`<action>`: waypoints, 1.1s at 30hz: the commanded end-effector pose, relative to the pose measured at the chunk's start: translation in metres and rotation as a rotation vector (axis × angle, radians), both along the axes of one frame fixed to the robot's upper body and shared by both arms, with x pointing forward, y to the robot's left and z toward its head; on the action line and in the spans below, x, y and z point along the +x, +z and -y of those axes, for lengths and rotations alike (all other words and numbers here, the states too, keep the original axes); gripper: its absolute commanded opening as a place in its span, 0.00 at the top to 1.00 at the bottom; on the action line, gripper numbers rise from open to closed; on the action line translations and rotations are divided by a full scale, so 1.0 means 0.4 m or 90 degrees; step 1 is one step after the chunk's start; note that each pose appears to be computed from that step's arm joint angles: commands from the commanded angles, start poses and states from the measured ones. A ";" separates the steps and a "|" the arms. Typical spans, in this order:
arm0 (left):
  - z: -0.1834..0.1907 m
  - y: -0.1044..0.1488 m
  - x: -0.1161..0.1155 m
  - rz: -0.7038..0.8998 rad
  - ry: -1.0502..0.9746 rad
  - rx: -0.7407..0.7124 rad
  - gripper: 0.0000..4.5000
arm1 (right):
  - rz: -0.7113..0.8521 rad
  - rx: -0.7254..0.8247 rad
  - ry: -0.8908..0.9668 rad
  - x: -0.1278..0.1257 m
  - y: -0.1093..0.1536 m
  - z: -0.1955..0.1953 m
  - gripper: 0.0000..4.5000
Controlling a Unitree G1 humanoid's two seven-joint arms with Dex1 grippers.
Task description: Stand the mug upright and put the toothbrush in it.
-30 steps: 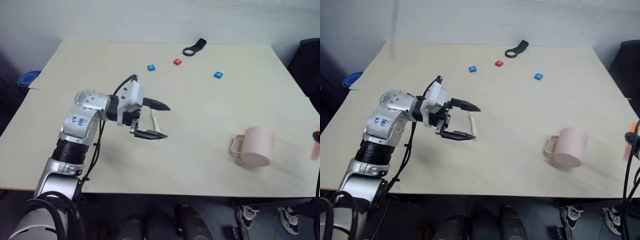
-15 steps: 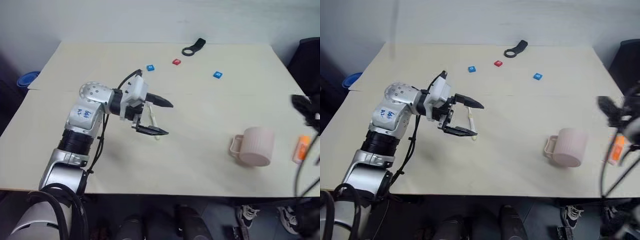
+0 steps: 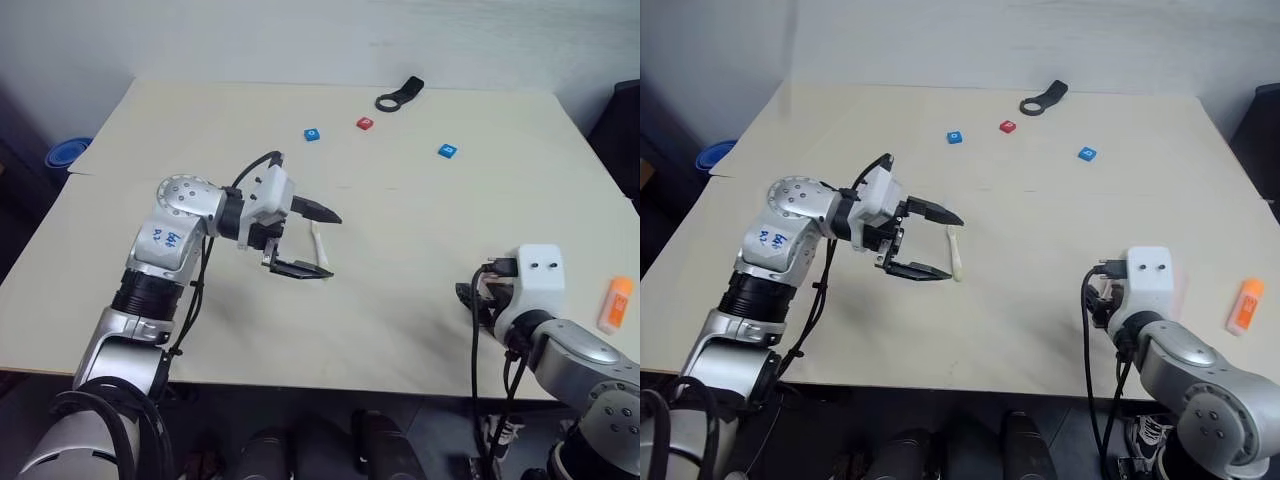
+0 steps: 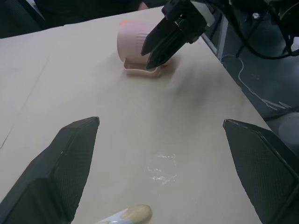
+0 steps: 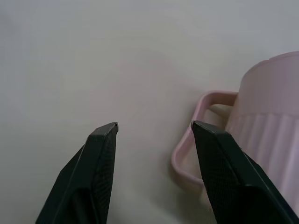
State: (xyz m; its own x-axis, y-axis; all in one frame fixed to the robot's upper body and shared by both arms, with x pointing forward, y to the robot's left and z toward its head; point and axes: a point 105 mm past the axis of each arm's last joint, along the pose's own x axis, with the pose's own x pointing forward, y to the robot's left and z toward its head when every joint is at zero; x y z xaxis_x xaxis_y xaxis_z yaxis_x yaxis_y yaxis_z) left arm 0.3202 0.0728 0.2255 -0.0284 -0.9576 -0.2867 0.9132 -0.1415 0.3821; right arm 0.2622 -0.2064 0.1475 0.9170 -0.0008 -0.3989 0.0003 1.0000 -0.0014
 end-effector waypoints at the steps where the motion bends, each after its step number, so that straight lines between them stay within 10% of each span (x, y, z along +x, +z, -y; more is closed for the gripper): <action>1: -0.012 0.019 -0.008 0.022 0.009 -0.011 0.00 | 0.017 -0.036 -0.001 -0.004 0.015 -0.002 0.42; 18: -0.013 0.024 -0.007 0.037 0.025 -0.018 0.00 | -0.014 -0.056 -0.056 0.047 -0.042 0.119 0.42; 27: -0.012 0.033 -0.003 0.042 0.027 -0.019 0.00 | 0.000 -0.016 -0.038 0.074 -0.036 0.119 0.99; 33: -0.023 0.038 0.006 0.042 0.052 -0.029 0.00 | 0.062 0.045 0.058 0.104 0.013 0.051 0.99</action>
